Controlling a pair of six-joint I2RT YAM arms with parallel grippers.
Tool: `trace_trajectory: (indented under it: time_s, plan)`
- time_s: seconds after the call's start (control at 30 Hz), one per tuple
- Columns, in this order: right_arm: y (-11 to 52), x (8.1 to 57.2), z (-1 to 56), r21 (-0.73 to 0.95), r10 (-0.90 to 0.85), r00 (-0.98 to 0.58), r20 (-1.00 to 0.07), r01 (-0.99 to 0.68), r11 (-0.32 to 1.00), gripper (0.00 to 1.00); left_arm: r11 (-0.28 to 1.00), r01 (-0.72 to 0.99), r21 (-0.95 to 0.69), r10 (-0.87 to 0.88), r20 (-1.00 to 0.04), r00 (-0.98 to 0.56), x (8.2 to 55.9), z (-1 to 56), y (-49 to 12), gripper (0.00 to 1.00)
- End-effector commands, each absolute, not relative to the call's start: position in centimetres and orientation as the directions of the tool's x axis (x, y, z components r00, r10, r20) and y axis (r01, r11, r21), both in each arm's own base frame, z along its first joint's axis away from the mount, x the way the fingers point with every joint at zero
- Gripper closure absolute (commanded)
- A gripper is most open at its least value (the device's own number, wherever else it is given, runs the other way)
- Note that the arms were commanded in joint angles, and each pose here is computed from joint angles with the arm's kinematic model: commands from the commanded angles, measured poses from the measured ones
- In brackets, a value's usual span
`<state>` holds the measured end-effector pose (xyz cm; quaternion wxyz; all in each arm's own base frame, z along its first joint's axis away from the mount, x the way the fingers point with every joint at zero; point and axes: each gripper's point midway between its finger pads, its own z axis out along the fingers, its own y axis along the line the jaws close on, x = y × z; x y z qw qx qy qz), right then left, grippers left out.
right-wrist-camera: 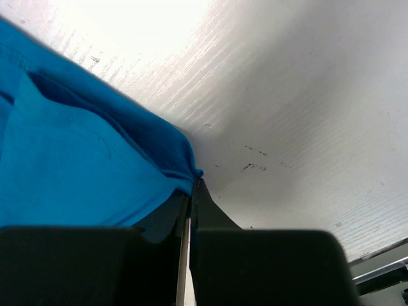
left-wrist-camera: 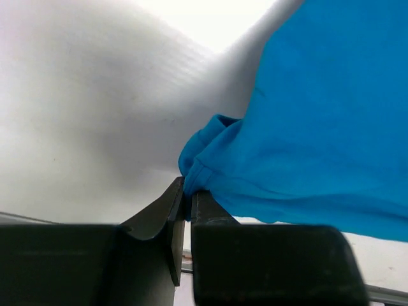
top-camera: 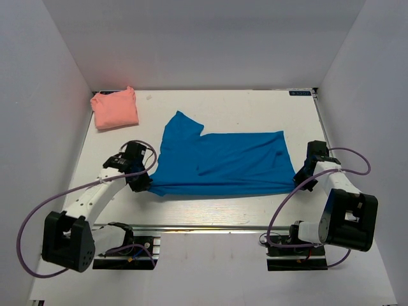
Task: Fold and stack the t-shirts
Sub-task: Fold the flattened tshirt in 1/3 of the way
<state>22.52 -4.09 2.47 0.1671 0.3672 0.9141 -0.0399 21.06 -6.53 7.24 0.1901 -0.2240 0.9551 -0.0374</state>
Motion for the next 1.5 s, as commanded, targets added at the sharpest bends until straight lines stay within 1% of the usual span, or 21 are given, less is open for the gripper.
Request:
trace_trajectory:
  time_s: [0.0, 0.1, 0.17, 0.23, 0.33, 0.4, 0.57, 0.67, 0.8, 0.87, 0.93, 0.97, 1.03, 1.07, 1.1, 1.13, 1.17, 1.2, 1.27, 1.33, 1.47]
  plan:
    - [-6.2, 23.5, 3.6, 0.004, 0.655, -0.638, -0.406, 0.715, 0.699, 1.00, 0.878, -0.477, -0.038, -0.466, -0.293, -0.835, 19.0, 5.3, -4.7, 1.00]
    - [-6.3, 23.5, 3.8, 0.002, 0.656, -0.634, -0.410, 0.718, 0.696, 1.00, 0.881, -0.473, -0.023, -0.465, -0.235, -0.854, 18.1, 4.2, -5.0, 1.00]
    - [-6.4, 23.9, 4.4, 0.011, 0.663, -0.621, -0.418, 0.727, 0.687, 1.00, 0.880, -0.475, -0.015, -0.464, -0.242, -0.852, 18.2, 4.5, -4.8, 1.00]
    - [-6.2, 24.5, 5.0, 0.025, 0.654, -0.633, -0.413, 0.710, 0.703, 1.00, 0.891, -0.452, -0.036, -0.448, -0.220, -0.866, 18.0, 4.5, -5.3, 1.00]
    - [-5.9, 25.5, 6.5, 0.071, 0.652, -0.623, -0.432, 0.697, 0.714, 1.00, 0.914, -0.386, -0.125, -0.405, -0.237, -0.883, 18.9, 5.2, -6.7, 1.00]
    - [-5.0, 27.0, 8.0, 0.143, 0.645, -0.622, -0.443, 0.662, 0.736, 1.00, 0.918, -0.344, -0.195, -0.387, -0.266, -0.883, 20.2, 6.4, -7.8, 1.00]
    - [-5.3, 29.9, 13.3, 0.217, 0.611, -0.570, -0.550, 0.609, 0.763, 1.00, 0.920, -0.243, -0.306, -0.360, -0.423, -0.831, 25.7, 11.6, -9.5, 1.00]
    - [-5.3, 31.5, 16.8, 0.268, 0.587, -0.523, -0.618, 0.562, 0.783, 1.00, 0.920, -0.218, -0.326, -0.369, -0.529, -0.764, 28.9, 15.1, -9.5, 1.00]
    - [-5.2, 34.0, 21.4, 0.322, 0.555, -0.459, -0.694, 0.491, 0.809, 1.00, 0.924, -0.197, -0.329, -0.366, -0.606, -0.706, 31.9, 18.2, -9.3, 1.00]
    - [-5.0, 35.0, 22.2, 0.337, 0.544, -0.459, -0.703, 0.460, 0.822, 1.00, 0.930, -0.161, -0.330, -0.347, -0.644, -0.682, 33.7, 19.9, -9.6, 1.00]
    - [-5.2, 36.5, 25.8, 0.358, 0.524, -0.406, -0.749, 0.419, 0.835, 1.00, 0.932, -0.151, -0.330, -0.348, -0.689, -0.636, 35.5, 22.5, -9.6, 1.00]
    - [-5.3, 37.2, 25.8, 0.352, 0.523, -0.413, -0.746, 0.422, 0.836, 1.00, 0.943, -0.142, -0.301, -0.319, -0.696, -0.644, 36.2, 22.5, -9.5, 1.00]
    - [-5.5, 38.5, 30.0, 0.367, 0.501, -0.350, -0.791, 0.385, 0.847, 1.00, 0.948, -0.104, -0.300, -0.300, -0.738, -0.604, 37.7, 25.3, -9.7, 1.00]
    - [-5.9, 39.2, 31.8, 0.367, 0.490, -0.319, -0.811, 0.375, 0.851, 1.00, 0.956, -0.110, -0.274, -0.283, -0.744, -0.605, 37.9, 25.7, -9.4, 1.00]
    - [-6.1, 39.5, 32.1, 0.361, 0.485, -0.318, -0.815, 0.377, 0.853, 1.00, 0.955, -0.113, -0.275, -0.288, -0.761, -0.581, 38.8, 27.2, -9.3, 1.00]
    - [-6.1, 39.6, 32.8, 0.357, 0.476, -0.313, -0.822, 0.368, 0.859, 1.00, 0.958, -0.098, -0.270, -0.276, -0.776, -0.567, 39.0, 28.1, -9.3, 1.00]
    - [-6.1, 39.8, 35.2, 0.364, 0.464, -0.274, -0.843, 0.346, 0.865, 1.00, 0.961, -0.075, -0.265, -0.261, -0.784, -0.563, 39.3, 28.6, -9.5, 1.00]
    - [-6.0, 40.1, 35.6, 0.365, 0.459, -0.272, -0.846, 0.334, 0.869, 1.00, 0.961, -0.049, -0.272, -0.255, -0.807, -0.533, 39.7, 30.1, -9.8, 1.00]
    - [-5.3, 40.1, 38.2, 0.369, 0.433, -0.244, -0.868, 0.267, 0.890, 1.00, 0.965, -0.005, -0.263, -0.230, -0.834, -0.502, 40.1, 31.8, -10.0, 1.00]
    - [-5.0, 39.7, 40.3, 0.363, 0.412, -0.210, -0.887, 0.235, 0.902, 1.00, 0.967, 0.024, -0.254, -0.217, -0.866, -0.450, 40.1, 34.4, -9.9, 1.00]
    - [-5.7, 37.6, 45.0, 0.337, 0.366, -0.089, -0.926, 0.238, 0.911, 1.00, 0.975, -0.016, -0.220, -0.214, -0.922, -0.322, 39.3, 39.6, -7.9, 1.00]
